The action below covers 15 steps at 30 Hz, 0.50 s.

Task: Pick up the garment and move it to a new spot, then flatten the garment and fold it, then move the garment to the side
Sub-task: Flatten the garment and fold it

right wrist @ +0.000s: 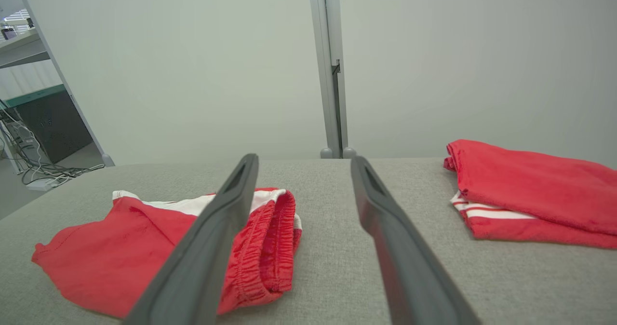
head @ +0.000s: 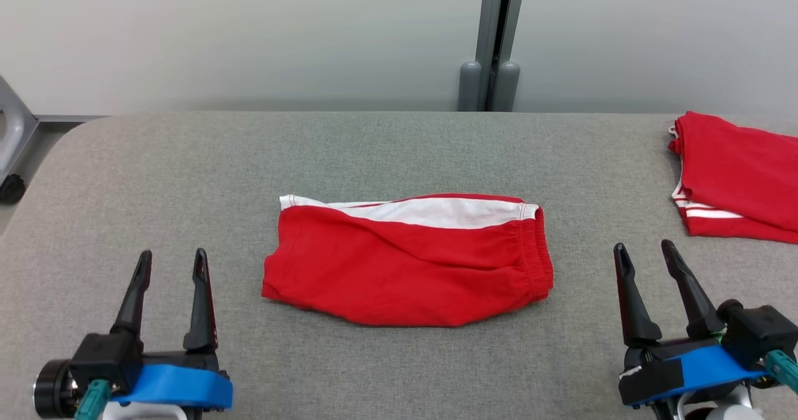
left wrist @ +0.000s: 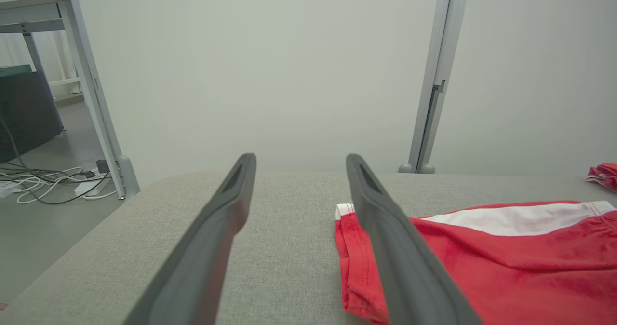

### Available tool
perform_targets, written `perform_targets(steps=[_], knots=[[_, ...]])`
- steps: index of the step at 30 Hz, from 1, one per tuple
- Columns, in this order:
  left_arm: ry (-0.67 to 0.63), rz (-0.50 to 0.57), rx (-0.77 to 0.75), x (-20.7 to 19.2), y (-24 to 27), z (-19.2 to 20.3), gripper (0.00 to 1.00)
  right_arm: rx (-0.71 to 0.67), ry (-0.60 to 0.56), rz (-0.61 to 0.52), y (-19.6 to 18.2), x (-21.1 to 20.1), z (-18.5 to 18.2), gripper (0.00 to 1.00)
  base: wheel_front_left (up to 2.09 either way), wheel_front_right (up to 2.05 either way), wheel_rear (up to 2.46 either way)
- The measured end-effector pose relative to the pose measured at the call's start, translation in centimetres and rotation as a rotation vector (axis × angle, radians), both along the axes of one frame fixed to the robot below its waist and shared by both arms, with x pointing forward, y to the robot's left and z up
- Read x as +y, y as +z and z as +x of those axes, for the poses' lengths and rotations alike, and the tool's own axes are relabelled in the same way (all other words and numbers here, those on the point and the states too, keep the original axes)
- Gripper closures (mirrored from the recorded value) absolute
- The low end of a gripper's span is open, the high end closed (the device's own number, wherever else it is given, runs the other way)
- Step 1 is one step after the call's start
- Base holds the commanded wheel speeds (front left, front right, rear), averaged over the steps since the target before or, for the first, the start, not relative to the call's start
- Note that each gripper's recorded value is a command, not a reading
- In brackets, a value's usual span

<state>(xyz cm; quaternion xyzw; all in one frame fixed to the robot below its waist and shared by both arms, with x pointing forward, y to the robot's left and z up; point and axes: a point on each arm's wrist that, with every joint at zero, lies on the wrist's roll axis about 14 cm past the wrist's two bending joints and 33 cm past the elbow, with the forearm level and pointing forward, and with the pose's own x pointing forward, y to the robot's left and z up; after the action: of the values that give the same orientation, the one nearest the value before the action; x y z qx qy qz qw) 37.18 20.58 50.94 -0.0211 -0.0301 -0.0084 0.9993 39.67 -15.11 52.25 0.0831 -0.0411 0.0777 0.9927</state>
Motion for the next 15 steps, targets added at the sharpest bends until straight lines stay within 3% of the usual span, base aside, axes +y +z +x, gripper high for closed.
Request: perform_targets(steps=[15], knots=[[0.031,0.024,0.038,0.2,-1.8,-2.1,0.00,0.049,-0.023,-0.012,-1.4,-0.7,-1.1,0.00,0.00,0.00,0.00]])
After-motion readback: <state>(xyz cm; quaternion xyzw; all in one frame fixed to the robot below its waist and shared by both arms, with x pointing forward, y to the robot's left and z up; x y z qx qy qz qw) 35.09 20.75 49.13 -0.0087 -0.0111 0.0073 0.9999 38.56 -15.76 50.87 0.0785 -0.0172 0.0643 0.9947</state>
